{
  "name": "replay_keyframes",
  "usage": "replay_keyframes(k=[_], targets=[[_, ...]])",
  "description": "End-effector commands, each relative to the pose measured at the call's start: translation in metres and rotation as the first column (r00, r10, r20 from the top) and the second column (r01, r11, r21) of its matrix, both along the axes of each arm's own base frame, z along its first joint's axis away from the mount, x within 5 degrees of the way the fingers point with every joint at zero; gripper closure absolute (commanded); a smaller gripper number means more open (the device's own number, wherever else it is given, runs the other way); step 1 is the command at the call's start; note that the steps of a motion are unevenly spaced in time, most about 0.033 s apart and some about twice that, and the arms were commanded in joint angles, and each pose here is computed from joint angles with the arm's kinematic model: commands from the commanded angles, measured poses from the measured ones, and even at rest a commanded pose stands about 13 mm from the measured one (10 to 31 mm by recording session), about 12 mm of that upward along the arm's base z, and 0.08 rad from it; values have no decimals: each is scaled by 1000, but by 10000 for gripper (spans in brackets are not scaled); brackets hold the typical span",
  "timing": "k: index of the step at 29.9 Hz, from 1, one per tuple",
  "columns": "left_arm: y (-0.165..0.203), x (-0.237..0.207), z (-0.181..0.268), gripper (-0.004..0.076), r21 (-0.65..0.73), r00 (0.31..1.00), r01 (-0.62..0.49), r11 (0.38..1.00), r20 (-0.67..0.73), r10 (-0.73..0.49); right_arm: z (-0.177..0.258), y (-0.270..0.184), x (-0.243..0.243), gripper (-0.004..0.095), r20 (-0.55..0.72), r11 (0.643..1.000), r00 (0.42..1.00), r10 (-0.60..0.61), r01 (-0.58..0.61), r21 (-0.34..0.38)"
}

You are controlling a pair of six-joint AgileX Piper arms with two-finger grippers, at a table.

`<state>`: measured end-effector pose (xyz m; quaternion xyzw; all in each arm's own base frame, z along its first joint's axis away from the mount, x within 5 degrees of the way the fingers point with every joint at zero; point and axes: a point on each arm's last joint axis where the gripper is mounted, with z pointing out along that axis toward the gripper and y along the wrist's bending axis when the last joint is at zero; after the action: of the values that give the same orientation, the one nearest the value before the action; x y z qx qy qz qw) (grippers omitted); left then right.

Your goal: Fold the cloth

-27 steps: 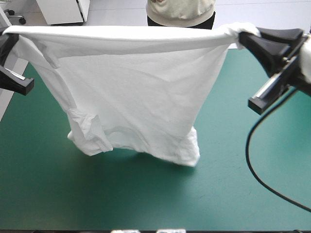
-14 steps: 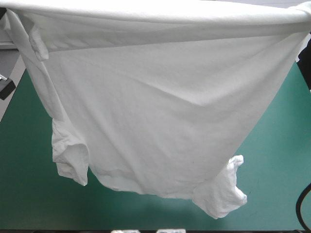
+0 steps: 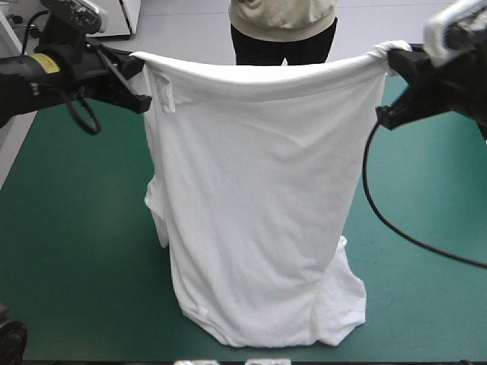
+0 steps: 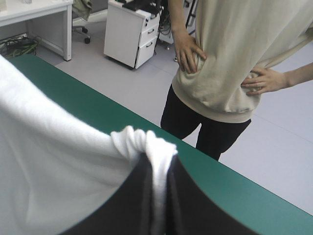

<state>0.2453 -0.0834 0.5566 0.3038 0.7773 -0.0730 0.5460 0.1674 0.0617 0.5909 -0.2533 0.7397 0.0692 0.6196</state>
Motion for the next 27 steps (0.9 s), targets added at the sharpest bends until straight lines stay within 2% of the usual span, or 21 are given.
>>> replay_keyframes(k=[1, 5, 8, 13, 16, 19, 22, 24, 27], targets=[[-3, 20, 20, 733, -135, 973, -33, 990, 222, 63, 13, 5, 36, 925, 196, 997, 979, -50, 37, 70], [-4, 47, 30, 733, -241, 900, -54, 969, 409, 152, 29, 8, 65, 925, 361, 990, 926, -114, 74, 123], [-4, 57, 33, 733, -285, 857, -57, 957, 478, 193, 38, 10, 76, 925, 420, 987, 899, -127, 73, 140], [-5, 67, 32, 733, -296, 826, -60, 953, 521, 213, 31, 14, 93, 925, 374, 991, 920, -117, 84, 104], [-6, 72, 27, 733, -285, 841, -63, 956, 501, 205, 12, 19, 110, 925, 259, 995, 961, -102, 93, 44], [-12, 78, 8, 733, -223, 920, -69, 972, 363, 149, -19, 22, 132, 925, 81, 995, 992, -97, 99, -28], [-16, 92, -35, 733, -109, 988, -105, 988, 104, 117, -58, 23, 154, 925, -111, 995, 990, -90, 84, -59], [-12, 100, -66, 733, -33, 984, -177, 984, -43, 176, -83, 21, 162, 925, -225, 997, 972, -69, 62, -39], [-5, 106, -117, 733, 111, 941, -241, 964, -217, 260, -123, 16, 165, 925, -378, 999, 925, -42, 39, -16]])
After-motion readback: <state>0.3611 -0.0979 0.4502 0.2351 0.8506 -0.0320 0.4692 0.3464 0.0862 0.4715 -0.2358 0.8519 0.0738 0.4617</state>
